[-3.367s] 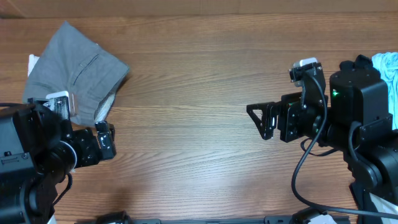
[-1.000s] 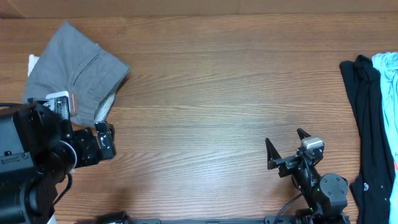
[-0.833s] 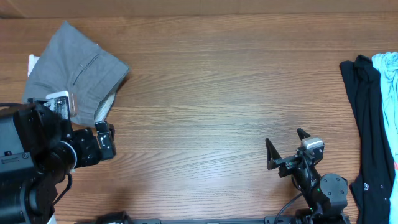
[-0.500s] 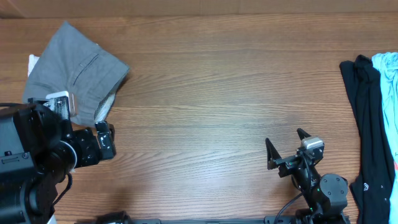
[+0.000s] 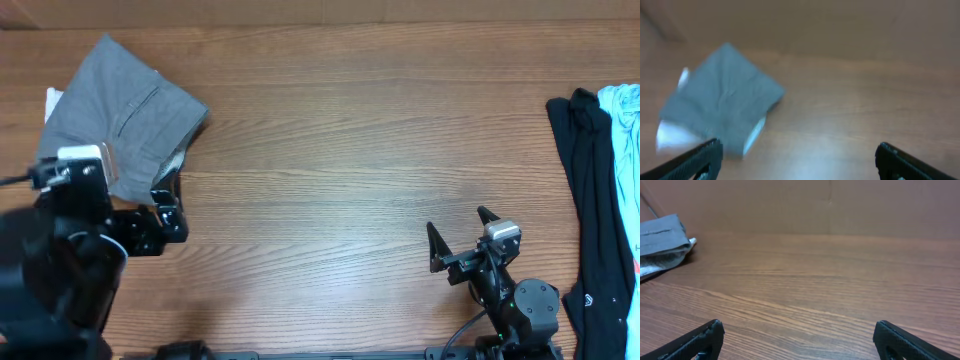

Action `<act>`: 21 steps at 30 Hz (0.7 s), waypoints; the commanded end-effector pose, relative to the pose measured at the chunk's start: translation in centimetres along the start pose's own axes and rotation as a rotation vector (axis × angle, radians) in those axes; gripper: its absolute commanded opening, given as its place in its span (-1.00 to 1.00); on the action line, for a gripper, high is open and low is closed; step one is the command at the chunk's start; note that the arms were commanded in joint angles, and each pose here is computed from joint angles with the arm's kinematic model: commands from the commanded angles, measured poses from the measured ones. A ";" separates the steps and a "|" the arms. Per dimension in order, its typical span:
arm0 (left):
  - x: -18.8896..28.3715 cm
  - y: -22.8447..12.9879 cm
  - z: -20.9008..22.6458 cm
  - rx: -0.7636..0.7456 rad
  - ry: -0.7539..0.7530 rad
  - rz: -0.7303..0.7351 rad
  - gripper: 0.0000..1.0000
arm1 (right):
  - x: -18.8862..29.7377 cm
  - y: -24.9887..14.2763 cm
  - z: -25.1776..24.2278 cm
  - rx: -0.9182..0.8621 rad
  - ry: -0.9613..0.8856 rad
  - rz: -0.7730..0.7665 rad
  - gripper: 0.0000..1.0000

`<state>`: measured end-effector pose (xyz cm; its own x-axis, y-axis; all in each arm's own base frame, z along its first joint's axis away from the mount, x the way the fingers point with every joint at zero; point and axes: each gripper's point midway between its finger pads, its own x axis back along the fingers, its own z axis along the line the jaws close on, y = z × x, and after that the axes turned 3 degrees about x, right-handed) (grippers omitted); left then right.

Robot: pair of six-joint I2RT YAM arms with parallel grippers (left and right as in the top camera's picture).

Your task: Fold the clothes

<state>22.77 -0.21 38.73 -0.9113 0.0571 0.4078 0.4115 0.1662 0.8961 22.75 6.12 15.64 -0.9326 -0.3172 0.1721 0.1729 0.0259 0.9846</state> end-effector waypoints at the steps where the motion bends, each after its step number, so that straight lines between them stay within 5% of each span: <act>1: -1.3 -2.2 -0.9 -0.044 -0.076 -0.040 1.00 | 0.0 0.1 -0.1 0.005 -0.003 -0.012 1.00; 21: -6.2 -14.0 -0.7 -0.032 -0.203 -0.350 1.00 | 0.0 0.1 -0.1 0.006 -0.003 -0.011 1.00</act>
<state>22.84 -3.68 24.50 -0.9769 0.2052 0.0594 0.0906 0.1461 0.9851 22.76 6.11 15.55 -0.9324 -0.3169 0.1739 0.1748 0.0260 0.9843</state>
